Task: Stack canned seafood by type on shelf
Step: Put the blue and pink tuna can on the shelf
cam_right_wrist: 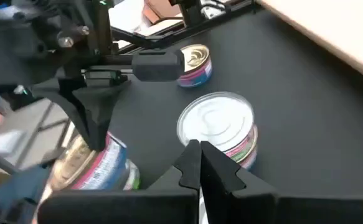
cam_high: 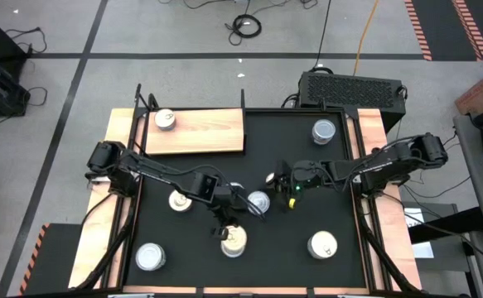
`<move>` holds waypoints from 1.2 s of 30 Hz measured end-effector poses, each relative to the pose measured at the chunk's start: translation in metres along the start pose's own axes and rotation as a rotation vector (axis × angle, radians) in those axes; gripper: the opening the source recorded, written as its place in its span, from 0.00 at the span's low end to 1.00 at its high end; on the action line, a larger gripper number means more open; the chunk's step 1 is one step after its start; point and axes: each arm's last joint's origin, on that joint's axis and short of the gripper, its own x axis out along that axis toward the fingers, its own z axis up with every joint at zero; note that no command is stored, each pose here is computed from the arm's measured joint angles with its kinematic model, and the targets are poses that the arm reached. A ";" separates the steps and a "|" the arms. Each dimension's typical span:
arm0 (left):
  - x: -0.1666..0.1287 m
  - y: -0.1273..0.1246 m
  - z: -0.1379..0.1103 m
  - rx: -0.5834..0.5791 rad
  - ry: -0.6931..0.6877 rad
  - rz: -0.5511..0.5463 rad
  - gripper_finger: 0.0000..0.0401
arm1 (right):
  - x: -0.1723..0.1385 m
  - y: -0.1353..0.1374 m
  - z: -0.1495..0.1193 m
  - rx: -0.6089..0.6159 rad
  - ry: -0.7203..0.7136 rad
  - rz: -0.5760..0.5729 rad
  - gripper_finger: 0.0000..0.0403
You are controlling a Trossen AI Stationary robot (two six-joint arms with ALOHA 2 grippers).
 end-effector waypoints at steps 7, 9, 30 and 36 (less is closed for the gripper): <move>-0.001 0.003 -0.002 -0.011 0.017 0.009 0.00 | 0.013 0.008 -0.012 0.097 0.094 0.173 0.02; -0.002 0.002 -0.002 -0.011 0.016 0.009 0.00 | 0.019 0.016 -0.017 0.104 0.081 0.226 0.06; -0.016 0.000 0.000 -0.005 -0.023 0.085 0.00 | 0.057 0.025 -0.063 0.466 0.145 0.246 0.82; -0.028 -0.002 0.002 0.002 -0.059 0.115 0.00 | 0.062 0.027 -0.068 0.489 0.119 0.268 0.88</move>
